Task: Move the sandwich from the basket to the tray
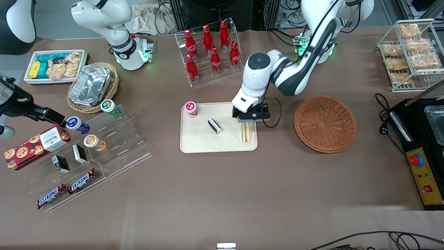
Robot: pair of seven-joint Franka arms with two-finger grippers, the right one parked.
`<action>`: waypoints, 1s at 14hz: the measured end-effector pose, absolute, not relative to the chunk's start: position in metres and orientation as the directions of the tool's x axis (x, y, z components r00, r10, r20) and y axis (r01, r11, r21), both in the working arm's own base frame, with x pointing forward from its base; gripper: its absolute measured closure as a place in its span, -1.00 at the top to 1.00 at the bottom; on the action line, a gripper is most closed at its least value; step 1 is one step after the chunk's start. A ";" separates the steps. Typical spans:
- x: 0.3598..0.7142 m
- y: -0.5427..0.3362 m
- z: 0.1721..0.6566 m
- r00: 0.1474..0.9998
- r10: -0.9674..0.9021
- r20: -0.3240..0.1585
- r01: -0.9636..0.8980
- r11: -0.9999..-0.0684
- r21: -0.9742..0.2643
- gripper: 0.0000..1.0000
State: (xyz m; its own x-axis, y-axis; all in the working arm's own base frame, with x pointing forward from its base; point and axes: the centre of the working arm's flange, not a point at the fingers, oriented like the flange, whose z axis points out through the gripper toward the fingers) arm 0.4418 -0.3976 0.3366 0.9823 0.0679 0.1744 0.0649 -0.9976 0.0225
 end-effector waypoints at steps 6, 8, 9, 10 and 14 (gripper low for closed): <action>0.488 -0.281 0.450 0.993 -0.037 0.112 -0.028 -0.996 -0.084 1.00; 0.498 -0.234 0.487 0.995 -0.081 0.055 -0.076 -0.993 -0.085 1.00; 0.503 -0.209 0.506 0.995 -0.081 0.056 -0.076 -0.994 -0.083 1.00; 0.506 -0.186 0.523 0.995 -0.068 0.073 -0.061 -0.995 -0.083 1.00; 0.489 -0.134 0.574 0.992 -0.041 0.122 -0.029 -0.994 -0.103 0.99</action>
